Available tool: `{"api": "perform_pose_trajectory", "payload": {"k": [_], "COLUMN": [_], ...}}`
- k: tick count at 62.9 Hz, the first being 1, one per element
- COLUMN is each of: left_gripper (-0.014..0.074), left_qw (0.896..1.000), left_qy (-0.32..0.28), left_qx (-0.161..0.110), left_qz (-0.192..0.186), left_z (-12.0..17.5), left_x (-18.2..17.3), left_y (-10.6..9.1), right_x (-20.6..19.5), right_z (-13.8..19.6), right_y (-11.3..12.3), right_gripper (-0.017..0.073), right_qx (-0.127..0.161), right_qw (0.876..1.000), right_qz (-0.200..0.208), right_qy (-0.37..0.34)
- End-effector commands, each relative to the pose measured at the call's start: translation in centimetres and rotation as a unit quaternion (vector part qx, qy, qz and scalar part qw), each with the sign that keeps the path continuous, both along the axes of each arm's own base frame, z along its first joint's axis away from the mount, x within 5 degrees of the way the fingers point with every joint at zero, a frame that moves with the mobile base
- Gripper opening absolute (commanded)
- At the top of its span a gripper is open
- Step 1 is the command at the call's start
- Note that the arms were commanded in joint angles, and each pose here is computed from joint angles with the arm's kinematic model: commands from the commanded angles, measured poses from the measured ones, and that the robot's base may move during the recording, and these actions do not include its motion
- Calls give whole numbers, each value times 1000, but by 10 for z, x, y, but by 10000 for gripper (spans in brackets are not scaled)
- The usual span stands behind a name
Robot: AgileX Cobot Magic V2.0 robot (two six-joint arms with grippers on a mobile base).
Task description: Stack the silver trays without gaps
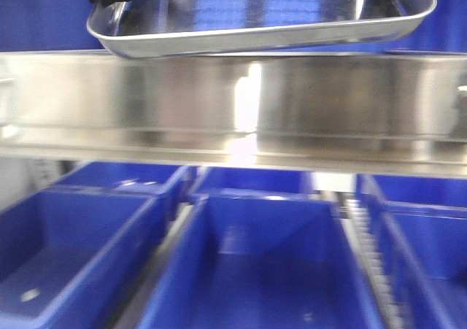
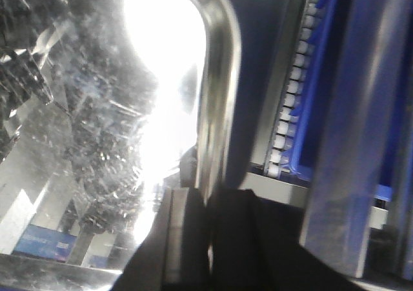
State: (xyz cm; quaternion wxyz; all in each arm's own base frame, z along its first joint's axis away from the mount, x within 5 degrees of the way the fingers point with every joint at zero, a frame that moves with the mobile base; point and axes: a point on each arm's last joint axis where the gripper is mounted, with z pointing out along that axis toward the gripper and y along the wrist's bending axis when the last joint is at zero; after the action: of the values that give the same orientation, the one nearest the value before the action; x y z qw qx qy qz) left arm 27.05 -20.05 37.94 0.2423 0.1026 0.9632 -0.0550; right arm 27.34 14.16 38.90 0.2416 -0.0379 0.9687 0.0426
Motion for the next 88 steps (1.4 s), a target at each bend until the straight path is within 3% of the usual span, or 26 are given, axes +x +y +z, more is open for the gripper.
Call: {"api": "perform_pose_trajectory", "payload": {"k": [1, 88], "left_gripper": [-48, -48], "left_qw": [999, 999], "left_qy": [-37, -37], "left_qx": [-15, -15], "left_qz": [-17, -17], "left_z": [20, 20], "left_x": [-8, -8], "left_y": [2, 2], "right_x": [-5, -5], "right_z": [26, 26], "right_y": [-6, -6], "right_gripper": [57, 57], "right_qx": [15, 15], "right_qw": [998, 998], "right_qz": [6, 6], "right_qy": [-60, -60]}}
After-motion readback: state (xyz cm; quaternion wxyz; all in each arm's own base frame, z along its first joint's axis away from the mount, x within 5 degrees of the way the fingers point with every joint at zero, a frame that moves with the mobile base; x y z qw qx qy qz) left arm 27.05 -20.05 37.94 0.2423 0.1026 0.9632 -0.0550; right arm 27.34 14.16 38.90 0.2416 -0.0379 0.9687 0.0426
